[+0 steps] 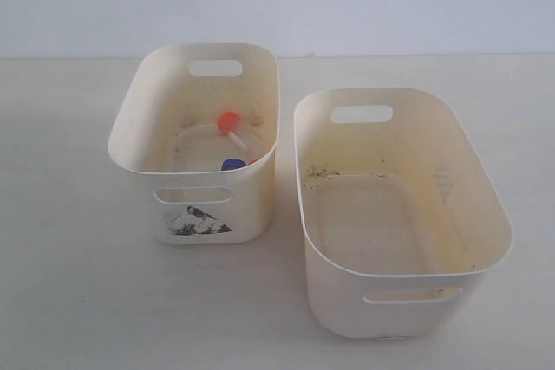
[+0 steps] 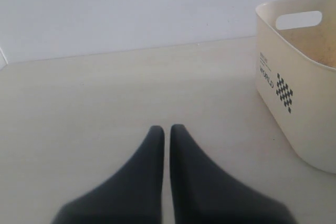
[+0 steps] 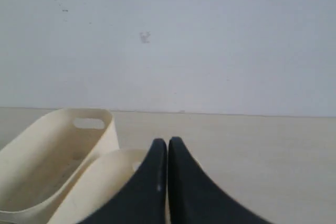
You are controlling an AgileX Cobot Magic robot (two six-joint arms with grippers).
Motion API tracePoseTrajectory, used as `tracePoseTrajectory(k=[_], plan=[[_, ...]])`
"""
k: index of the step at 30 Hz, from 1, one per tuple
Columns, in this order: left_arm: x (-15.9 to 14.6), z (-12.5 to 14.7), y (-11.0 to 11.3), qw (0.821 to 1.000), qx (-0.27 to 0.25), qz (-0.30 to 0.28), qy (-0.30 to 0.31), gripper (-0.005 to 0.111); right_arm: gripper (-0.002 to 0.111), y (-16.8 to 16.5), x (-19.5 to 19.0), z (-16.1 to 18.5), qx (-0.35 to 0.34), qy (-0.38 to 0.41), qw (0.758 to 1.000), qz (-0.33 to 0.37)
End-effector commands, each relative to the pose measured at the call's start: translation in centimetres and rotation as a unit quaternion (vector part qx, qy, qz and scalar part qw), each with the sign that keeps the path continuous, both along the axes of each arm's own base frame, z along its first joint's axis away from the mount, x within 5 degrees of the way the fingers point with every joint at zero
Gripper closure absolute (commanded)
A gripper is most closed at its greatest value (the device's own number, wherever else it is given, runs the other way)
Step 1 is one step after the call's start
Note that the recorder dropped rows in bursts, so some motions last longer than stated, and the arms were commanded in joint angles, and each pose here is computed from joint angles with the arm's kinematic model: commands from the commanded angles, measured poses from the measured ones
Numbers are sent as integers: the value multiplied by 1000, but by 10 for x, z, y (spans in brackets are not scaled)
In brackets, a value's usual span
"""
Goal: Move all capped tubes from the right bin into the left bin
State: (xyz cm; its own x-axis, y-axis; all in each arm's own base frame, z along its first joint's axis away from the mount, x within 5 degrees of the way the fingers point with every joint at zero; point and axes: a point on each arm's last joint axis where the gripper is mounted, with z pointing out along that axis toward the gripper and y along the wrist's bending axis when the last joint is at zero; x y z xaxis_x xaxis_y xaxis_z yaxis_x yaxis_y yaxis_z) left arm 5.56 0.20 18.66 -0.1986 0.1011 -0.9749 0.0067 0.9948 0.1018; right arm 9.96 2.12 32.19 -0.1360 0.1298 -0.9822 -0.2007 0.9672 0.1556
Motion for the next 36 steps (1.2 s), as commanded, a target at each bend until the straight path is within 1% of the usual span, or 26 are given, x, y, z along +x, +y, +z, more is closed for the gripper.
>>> tracePoseTrajectory(k=[1,7,10,14,16,19,27,32,36], plan=[[0,3,0,1000,-9,0,-10,102,108,-9,-23,-35,1,-22,999,-39],[0,3,0,1000,-9,0,-10,102,108,-11,-41,-73,19,-38,998,-50],[0,3,0,1000,-9,0,-10,102,108,-10,-42,-91,43,-21,998,-47],[0,3,0,1000,-9,0,-10,102,108,-9,-39,-115,104,24,993,-49],[0,3,0,1000,-9,0,-10,102,108,-9,-39,-126,118,43,991,-53],[0,3,0,1000,-9,0,-10,102,108,-9,-39,-128,137,50,988,-55],[0,3,0,1000,-9,0,-10,102,108,-9,-39,-129,68,41,996,-45],[0,3,0,1000,-9,0,-10,102,108,-8,-45,-127,42,12,998,-36],[0,3,0,1000,-9,0,-10,102,108,-9,-45,-131,9,30,999,-38]])
